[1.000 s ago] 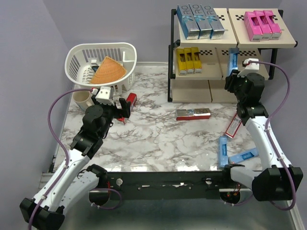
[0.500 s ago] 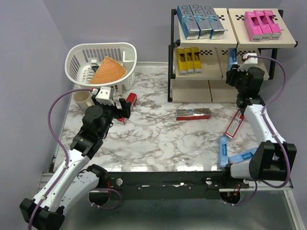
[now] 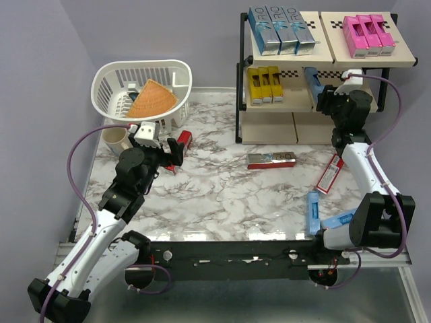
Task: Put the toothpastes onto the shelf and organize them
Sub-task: Place the toothpaste on the shelf.
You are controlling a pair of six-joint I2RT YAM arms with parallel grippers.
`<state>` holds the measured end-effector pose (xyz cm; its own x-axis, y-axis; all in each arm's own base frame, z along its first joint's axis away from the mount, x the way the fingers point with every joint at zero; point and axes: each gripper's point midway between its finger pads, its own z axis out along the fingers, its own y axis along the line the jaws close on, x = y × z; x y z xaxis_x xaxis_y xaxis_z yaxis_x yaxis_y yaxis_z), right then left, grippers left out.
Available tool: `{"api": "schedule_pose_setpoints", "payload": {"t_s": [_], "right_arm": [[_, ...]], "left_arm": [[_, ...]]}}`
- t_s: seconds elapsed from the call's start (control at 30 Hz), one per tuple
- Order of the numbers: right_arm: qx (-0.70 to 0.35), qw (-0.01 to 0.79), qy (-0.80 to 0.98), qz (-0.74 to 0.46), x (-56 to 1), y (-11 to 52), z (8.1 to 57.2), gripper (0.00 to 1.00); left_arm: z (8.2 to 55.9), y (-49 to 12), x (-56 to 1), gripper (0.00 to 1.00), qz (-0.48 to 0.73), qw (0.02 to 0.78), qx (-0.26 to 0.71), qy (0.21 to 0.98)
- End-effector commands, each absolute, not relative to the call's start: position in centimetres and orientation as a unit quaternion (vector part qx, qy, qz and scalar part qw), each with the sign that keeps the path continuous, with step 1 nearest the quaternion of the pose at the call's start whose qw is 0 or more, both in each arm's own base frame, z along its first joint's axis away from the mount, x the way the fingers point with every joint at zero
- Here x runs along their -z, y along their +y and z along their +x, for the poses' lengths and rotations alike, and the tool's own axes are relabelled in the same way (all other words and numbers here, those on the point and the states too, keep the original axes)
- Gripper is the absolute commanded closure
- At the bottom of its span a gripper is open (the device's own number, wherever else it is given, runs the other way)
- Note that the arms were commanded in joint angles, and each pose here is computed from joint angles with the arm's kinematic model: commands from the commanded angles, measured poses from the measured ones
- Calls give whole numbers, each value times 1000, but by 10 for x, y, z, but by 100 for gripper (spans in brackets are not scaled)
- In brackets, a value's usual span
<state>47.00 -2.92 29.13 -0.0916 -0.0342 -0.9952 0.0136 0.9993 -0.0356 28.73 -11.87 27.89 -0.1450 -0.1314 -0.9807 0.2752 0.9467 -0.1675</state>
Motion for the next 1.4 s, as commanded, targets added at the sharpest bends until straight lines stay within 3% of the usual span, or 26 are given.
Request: {"api": "schedule_pose_setpoints", "payload": {"t_s": [0.0,0.47,0.67,0.9,1.37], "right_arm": [[11,688,725,-11,-299,-29,470,45],[-16,688,725,-32,-282,-21,473,41],[-15,686,727,-34,-275,-29,476,48],[-8,694,719,-28,-283,-47,468,64],[103,684,722,-3,-294,-131,472,64]], "left_arm": [[287,-120,-279,1,54,655,159,737],[287,-120,-280,1,55,656,160,735],[286,-120,-278,1,56,655,160,737],[285,-121,-281,1,55,657,164,734],[282,-118,-288,1,54,666,165,726]]}}
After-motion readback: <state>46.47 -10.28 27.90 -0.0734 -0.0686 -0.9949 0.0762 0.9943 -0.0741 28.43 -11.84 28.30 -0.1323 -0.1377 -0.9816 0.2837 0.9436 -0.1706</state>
